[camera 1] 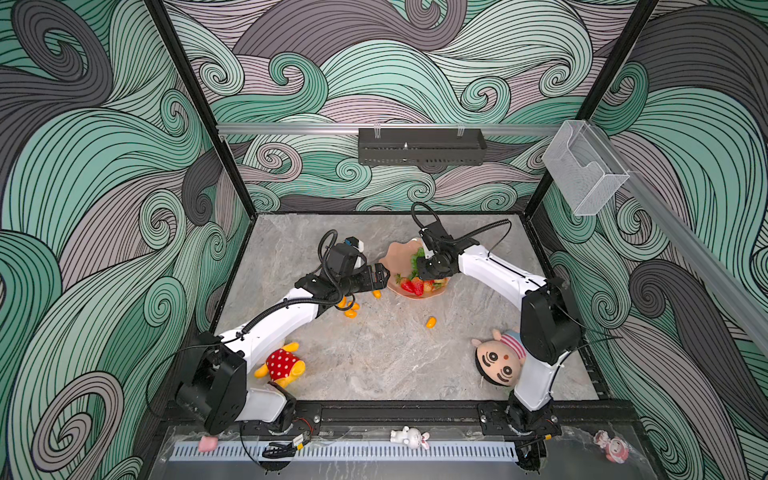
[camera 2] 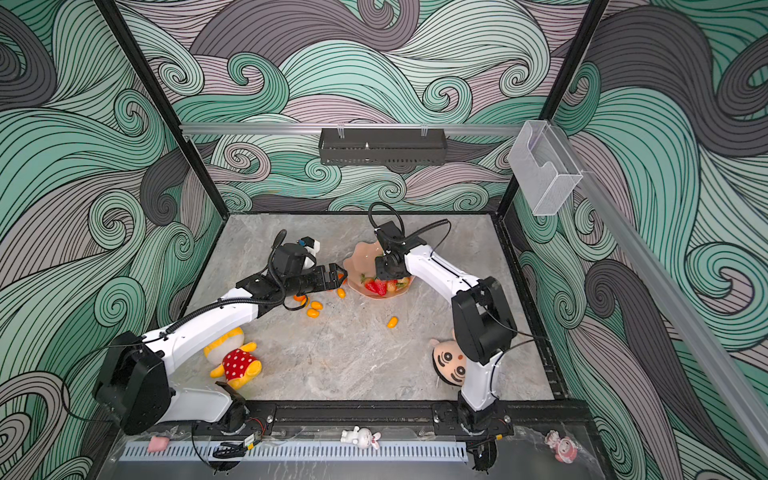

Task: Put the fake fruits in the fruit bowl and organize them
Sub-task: 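Carry the kumquat over the bowl, lower it and open the right gripper, then swing the right gripper back down to the remaining yellow kumquat, then lower the right gripper onto the kumquat, close and lift it, then carry the kumquat over the pink bowl with the right gripper, then lower the kumquat into the bowl and open the right gripper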

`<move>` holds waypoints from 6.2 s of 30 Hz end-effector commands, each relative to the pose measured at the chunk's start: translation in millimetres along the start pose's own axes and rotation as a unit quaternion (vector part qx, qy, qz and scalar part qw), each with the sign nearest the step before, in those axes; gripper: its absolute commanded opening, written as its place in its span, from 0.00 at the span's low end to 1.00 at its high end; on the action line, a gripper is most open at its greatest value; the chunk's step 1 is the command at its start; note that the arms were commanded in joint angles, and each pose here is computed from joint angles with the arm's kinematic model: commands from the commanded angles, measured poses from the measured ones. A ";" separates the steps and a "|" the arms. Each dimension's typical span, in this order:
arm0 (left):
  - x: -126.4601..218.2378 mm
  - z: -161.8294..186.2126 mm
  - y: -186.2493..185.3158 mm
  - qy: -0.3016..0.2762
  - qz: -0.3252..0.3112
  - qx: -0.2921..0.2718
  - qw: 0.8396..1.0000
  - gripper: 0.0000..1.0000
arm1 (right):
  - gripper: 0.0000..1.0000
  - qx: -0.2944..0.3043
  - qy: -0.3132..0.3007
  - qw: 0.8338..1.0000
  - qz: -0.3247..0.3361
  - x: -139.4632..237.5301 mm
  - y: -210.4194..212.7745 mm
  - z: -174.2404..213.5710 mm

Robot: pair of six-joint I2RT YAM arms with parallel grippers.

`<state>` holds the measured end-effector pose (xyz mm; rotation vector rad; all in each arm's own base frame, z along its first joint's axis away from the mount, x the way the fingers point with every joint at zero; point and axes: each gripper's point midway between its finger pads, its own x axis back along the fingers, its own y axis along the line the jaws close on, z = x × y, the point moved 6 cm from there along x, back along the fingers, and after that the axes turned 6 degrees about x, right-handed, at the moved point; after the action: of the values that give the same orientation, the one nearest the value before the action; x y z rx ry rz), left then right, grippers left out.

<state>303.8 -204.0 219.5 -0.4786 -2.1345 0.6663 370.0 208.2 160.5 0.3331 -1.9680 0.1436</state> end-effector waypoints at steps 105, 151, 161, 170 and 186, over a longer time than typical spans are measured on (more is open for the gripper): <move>4.8 115.1 -19.5 0.042 -0.005 -0.110 0.993 0.99 | 0.29 -0.113 0.033 0.993 -0.012 -23.1 14.7 142.2; -25.3 16.1 -18.5 0.019 0.010 -0.024 0.999 0.99 | 0.25 0.034 -0.046 0.998 0.033 -0.4 -7.6 -23.3; -23.1 16.3 -9.9 0.019 0.003 -0.015 1.000 0.99 | 0.24 0.062 -0.007 0.998 0.004 -25.8 3.1 -30.3; -23.3 19.3 -5.4 0.024 0.000 -0.011 1.000 0.99 | 0.26 0.072 0.012 0.997 0.018 -39.1 0.7 -29.0; -20.7 18.7 -4.9 0.024 0.000 -0.009 1.000 0.98 | 0.33 0.072 0.001 0.997 0.026 -27.1 -1.3 -32.1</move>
<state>303.1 -228.7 194.8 -0.4983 -2.0985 0.6130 407.3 221.3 132.8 0.3810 -1.9384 0.3114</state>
